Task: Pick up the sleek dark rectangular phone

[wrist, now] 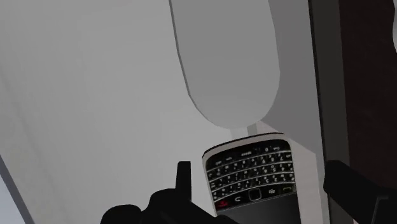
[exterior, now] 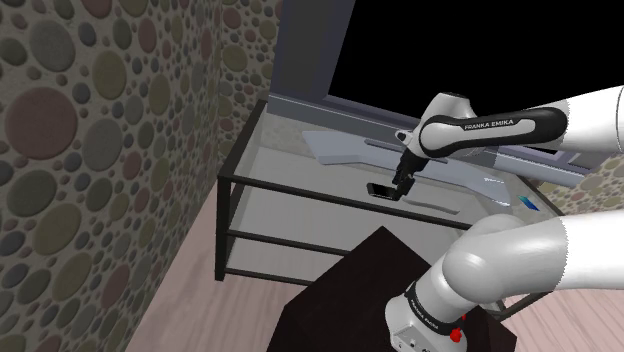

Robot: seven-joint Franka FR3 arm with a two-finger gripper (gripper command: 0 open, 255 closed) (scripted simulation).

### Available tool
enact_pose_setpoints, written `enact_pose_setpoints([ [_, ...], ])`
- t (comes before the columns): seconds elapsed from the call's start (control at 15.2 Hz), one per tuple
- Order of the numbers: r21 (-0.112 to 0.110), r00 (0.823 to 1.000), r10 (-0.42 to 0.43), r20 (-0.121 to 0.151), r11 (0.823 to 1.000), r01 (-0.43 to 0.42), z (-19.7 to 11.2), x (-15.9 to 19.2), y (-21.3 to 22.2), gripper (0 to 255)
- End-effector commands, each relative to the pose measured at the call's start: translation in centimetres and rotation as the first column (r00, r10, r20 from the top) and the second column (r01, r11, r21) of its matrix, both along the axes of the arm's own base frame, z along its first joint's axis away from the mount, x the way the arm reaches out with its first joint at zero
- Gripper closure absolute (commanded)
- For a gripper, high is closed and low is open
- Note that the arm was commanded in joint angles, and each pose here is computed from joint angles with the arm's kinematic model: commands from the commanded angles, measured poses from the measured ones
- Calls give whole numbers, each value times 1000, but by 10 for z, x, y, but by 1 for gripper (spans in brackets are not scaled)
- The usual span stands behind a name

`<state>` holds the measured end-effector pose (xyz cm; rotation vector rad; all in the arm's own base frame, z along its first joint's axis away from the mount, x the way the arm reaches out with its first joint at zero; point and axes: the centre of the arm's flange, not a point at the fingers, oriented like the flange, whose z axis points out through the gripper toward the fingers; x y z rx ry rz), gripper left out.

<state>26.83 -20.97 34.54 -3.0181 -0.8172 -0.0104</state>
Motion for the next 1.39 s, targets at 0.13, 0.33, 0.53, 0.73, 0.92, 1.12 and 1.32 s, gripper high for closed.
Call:
enact_pose_setpoints([
  [0.13, 0, 1000, 0, 1, 1000, 0, -14, 0, -2, 0],
  [0.33, 0, 1000, 0, 1, 1000, 0, -14, 1, -1, 255],
  [0.53, 0, 1000, 0, 1, 1000, 0, -14, 1, -1, 255],
  [0.73, 0, 1000, 0, 1, 1000, 0, -14, 1, -1, 255],
  [0.92, 0, 1000, 0, 1, 1000, 0, -3, 0, -2, 255],
  [1.12, 0, 1000, 0, 1, 1000, 0, 13, 0, -2, 255],
  [1.32, 0, 1000, 0, 1, 1000, 0, 29, 0, -2, 255],
])
